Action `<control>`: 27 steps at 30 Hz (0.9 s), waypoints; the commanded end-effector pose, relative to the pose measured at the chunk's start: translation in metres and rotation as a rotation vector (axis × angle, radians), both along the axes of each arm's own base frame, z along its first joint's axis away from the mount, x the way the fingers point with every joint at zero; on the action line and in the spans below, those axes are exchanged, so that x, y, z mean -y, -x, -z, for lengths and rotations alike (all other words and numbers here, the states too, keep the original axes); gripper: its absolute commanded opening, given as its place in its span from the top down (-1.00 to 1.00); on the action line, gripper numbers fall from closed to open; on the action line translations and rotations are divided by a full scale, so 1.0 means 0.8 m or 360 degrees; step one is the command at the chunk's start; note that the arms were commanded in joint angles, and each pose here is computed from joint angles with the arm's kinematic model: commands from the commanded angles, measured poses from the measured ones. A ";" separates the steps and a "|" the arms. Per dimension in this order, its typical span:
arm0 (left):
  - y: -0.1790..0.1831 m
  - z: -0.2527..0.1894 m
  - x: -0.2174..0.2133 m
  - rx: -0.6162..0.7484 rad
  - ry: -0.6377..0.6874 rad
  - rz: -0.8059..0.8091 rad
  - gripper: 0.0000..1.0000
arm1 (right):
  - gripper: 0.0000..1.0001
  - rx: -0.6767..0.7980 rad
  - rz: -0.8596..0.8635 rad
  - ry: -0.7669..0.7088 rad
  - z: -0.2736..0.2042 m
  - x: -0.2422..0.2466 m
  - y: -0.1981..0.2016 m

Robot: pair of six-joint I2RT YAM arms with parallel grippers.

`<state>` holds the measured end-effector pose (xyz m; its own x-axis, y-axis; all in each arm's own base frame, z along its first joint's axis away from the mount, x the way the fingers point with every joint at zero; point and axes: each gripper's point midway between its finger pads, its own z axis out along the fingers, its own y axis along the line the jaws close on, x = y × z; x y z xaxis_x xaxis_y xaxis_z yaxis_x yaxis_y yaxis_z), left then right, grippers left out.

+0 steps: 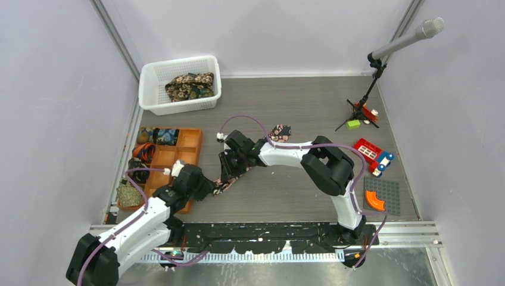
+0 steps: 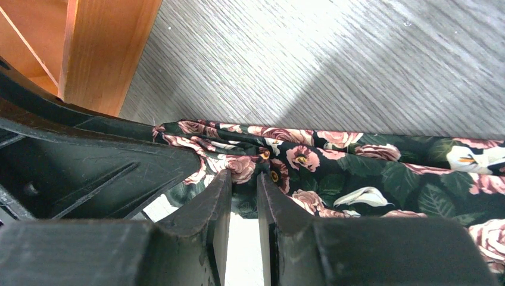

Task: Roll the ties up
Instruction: Roll the tie at the center of the board.

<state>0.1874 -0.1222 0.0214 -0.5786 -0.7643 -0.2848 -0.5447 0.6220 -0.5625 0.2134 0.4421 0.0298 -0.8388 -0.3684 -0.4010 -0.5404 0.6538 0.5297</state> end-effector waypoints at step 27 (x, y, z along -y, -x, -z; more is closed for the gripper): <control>0.041 -0.016 -0.041 -0.0275 -0.0441 0.0146 1.00 | 0.38 0.0053 -0.0001 -0.0044 -0.074 -0.014 0.014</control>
